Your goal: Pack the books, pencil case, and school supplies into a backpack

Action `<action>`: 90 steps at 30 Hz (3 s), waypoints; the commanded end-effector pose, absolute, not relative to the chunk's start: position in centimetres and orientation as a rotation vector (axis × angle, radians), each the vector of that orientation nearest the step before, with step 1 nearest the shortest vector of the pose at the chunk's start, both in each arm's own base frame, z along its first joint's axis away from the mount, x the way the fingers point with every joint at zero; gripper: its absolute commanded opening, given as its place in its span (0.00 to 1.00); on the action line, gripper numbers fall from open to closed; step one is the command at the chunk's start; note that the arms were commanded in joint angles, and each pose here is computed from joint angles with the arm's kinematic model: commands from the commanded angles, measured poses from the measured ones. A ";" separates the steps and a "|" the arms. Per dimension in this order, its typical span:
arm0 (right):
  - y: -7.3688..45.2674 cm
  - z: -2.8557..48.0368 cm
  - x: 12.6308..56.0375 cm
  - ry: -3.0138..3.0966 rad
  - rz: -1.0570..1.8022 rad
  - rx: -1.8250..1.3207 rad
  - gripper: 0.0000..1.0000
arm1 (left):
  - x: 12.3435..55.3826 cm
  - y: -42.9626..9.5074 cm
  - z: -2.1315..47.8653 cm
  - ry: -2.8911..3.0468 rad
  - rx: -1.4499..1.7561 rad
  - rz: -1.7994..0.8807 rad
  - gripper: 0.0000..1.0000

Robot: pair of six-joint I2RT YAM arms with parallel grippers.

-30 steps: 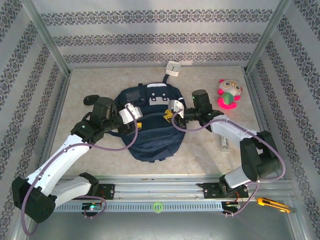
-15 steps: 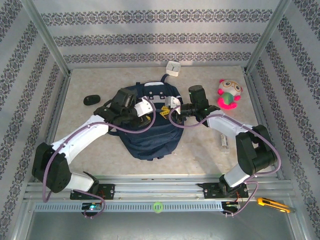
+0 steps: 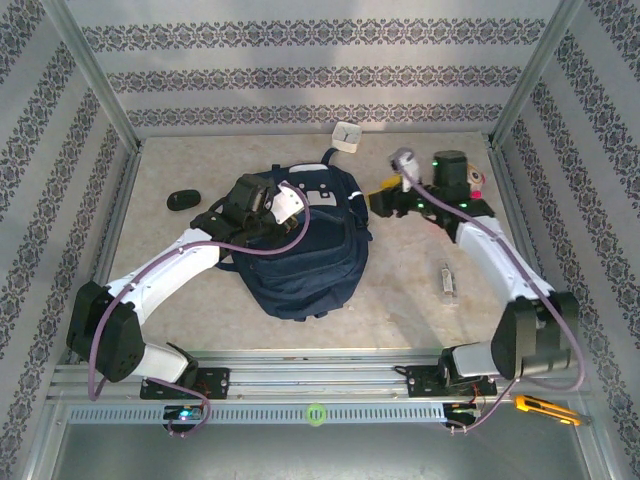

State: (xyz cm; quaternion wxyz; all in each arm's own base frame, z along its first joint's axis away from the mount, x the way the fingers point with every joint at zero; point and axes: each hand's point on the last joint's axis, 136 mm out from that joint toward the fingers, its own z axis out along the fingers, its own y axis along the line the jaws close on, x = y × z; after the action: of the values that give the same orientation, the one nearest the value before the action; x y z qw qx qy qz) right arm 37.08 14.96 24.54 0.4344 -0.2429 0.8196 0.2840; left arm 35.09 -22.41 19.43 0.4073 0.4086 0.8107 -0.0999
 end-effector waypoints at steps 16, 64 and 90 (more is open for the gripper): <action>-4.9 10.0 26.9 2.990 0.020 0.208 0.74 | 35.3 -22.6 22.4 2.021 0.910 -0.284 0.00; 1.3 12.2 31.0 2.888 0.268 -0.113 0.35 | 35.1 -22.1 23.6 1.988 0.889 -0.269 0.00; 23.3 28.5 24.5 1.324 0.247 -1.676 0.22 | 34.7 -23.1 24.9 1.961 0.857 -0.405 0.00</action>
State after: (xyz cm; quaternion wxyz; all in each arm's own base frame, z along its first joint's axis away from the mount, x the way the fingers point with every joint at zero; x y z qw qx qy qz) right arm 24.59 21.65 27.08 0.4450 -0.6080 0.6375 0.1611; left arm 34.54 -22.58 21.04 0.4174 0.3675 0.8200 -0.1353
